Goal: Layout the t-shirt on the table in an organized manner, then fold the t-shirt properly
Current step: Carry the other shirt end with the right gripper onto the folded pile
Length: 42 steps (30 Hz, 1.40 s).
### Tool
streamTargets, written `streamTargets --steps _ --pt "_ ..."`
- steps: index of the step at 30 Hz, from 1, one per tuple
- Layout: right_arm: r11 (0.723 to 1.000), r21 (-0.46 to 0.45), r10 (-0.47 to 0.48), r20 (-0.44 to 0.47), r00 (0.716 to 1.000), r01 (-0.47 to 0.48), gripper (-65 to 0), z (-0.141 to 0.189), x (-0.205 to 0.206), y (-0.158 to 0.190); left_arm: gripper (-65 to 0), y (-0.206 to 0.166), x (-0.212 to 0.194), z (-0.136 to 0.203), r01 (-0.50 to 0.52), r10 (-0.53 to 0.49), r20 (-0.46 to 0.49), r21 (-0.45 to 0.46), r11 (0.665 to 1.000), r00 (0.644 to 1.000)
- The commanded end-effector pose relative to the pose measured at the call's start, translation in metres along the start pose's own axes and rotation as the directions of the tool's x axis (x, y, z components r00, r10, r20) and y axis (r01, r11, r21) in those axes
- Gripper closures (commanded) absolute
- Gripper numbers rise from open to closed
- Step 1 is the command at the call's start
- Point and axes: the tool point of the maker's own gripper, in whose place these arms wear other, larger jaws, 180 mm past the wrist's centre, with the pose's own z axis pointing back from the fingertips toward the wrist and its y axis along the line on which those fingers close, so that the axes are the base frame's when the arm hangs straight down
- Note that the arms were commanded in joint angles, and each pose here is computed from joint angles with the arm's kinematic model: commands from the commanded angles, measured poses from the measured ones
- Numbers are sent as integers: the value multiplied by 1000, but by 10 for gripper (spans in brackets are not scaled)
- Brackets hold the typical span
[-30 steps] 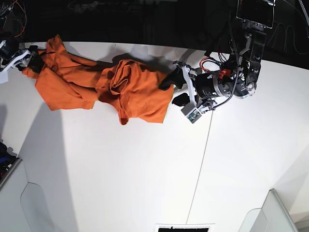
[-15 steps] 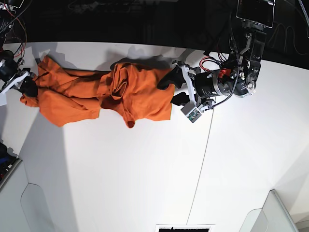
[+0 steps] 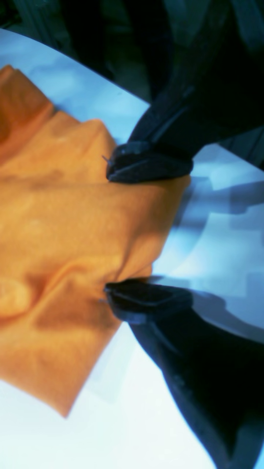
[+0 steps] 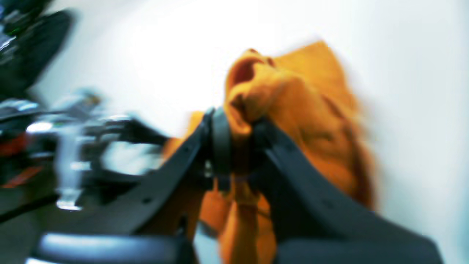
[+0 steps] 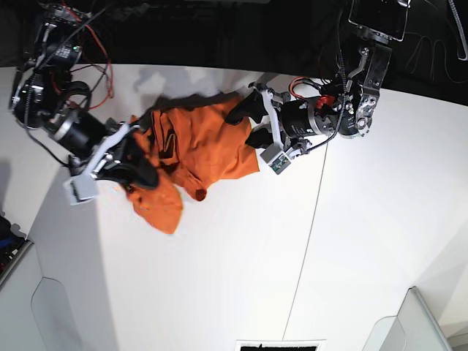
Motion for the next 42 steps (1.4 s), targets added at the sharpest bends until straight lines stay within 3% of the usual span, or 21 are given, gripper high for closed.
streamTargets --steps 1,7,10,11,12,15,19,21,24,27,29,34,39,42 --pt "999 44 27 34 999 -28 0 -8 9 16 -436 1 5 2 9 -9 11 -2 1000 1000" --pt "990 125 84 -146 986 -66 0 -54 -41 58 -436 5 7 1 10 -10 13 2 1000 1000" --pt "987 145 93 -188 978 -66 -287 -61 -55 65 -436 5 8 1 12 -12 13 3 1000 1000" --pt "986 153 91 -180 980 -63 -349 -62 -54 67 -436 5 8 1 12 -12 13 3 1000 1000" --pt "985 166 84 -164 983 -57 -368 -63 -50 70 -435 6 8 1 9 -10 15 5 1000 1000" --pt "980 189 79 -104 991 -58 -367 -64 -30 73 -414 6 14 7 5 -4 34 -10 1000 999" --pt "982 152 114 -8 993 -112 -366 -61 8 62 -213 13 41 37 37 -39 107 23 999 993" --pt "987 102 119 62 991 -125 -364 -57 30 47 -201 18 57 54 86 -94 139 63 994 986" --pt "990 -40 141 123 982 -137 -350 -53 58 10 -202 14 79 73 153 -167 188 86 984 968" --pt "981 -152 131 94 987 -116 -158 -56 64 -26 -202 -2 94 81 180 -186 237 50 982 953" --pt "984 -163 89 68 994 -77 0 -65 59 -41 -202 -8 99 82 177 -179 262 31 984 948" --pt "994 -113 1 -20 1000 -3 0 -92 25 -58 -202 2 91 78 174 -184 223 62 983 957" --pt "990 -120 -77 -31 997 72 0 -114 9 -77 -202 -25 95 83 135 -111 260 -72 988 959" --pt "990 -108 -98 -74 992 90 0 -121 -6 -77 -202 -41 99 90 184 -159 275 -67 981 948"
